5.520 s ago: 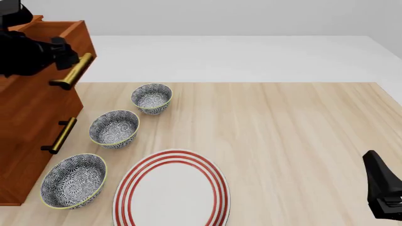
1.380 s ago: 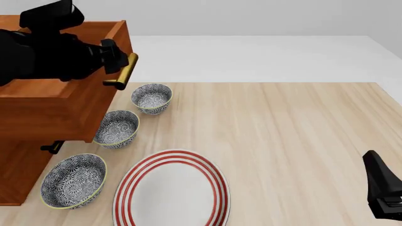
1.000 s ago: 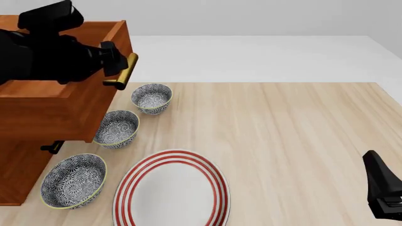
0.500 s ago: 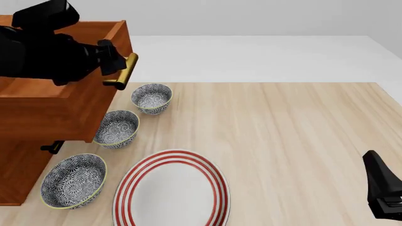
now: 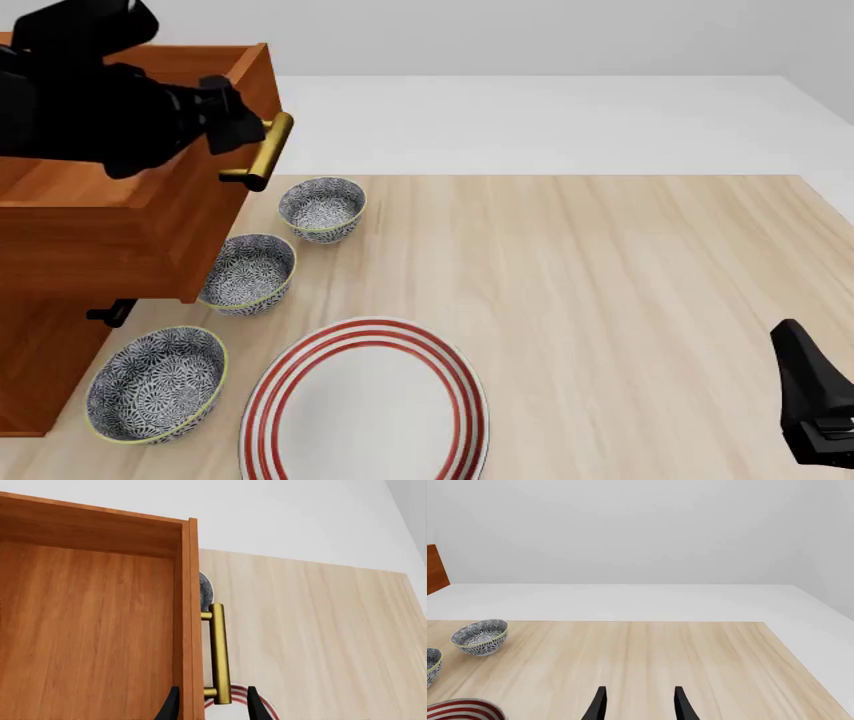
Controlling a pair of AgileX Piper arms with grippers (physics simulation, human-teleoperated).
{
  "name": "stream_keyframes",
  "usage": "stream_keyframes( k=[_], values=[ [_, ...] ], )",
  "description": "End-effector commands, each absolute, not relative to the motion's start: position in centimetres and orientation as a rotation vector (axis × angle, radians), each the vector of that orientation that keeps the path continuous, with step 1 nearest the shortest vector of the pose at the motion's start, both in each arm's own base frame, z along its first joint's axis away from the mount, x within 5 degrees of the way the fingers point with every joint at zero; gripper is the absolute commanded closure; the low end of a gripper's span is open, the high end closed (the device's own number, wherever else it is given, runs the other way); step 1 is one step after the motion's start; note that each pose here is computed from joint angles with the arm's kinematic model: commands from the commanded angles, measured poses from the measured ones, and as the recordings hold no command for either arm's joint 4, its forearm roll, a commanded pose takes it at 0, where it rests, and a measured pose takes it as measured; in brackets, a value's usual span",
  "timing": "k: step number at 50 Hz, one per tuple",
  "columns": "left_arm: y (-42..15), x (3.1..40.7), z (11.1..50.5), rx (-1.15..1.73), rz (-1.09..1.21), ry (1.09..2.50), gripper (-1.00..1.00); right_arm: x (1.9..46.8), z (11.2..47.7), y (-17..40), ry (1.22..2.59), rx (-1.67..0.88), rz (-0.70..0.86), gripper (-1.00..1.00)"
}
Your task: Open the top drawer of the cabinet.
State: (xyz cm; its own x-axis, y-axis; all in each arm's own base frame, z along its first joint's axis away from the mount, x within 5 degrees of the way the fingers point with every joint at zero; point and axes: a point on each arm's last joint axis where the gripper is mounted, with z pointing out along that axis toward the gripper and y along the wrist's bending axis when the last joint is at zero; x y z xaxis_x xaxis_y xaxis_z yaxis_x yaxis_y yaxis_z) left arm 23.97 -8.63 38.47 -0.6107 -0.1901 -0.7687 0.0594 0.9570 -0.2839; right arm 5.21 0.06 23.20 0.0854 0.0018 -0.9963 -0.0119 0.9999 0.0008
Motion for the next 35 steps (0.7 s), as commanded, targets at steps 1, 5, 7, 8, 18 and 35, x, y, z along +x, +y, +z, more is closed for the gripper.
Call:
stream_keyframes(
  k=[1, 5, 7, 8, 18, 35],
  values=[
    [-10.8, 21.3, 42.4, 0.037, -0.568, 2.063, -1.0, 5.2, 23.2, 0.1, 1.485, -0.008, 0.01, -1.0],
    [-10.7, 21.2, 42.8, 0.037, -0.57, 2.053, -1.0, 5.2, 23.2, 0.1, 1.485, -0.008, 0.01, -1.0],
    [-10.7, 21.1, 42.8, 0.043, -0.569, 2.05, -1.0, 5.2, 23.2, 0.1, 1.485, -0.008, 0.01, -1.0],
    [-10.7, 21.1, 42.9, 0.043, -0.57, 2.049, -1.0, 5.2, 23.2, 0.1, 1.485, -0.008, 0.01, -1.0],
    [-10.5, 20.6, 44.1, 0.06, -0.57, 2.021, -1.0, 5.2, 23.2, 0.1, 1.485, -0.008, 0.01, -1.0],
    [-10.0, 19.7, 46.0, 0.075, -0.569, 1.979, -1.0, 5.2, 23.2, 0.1, 1.485, -0.008, 0.01, -1.0]
  ],
)
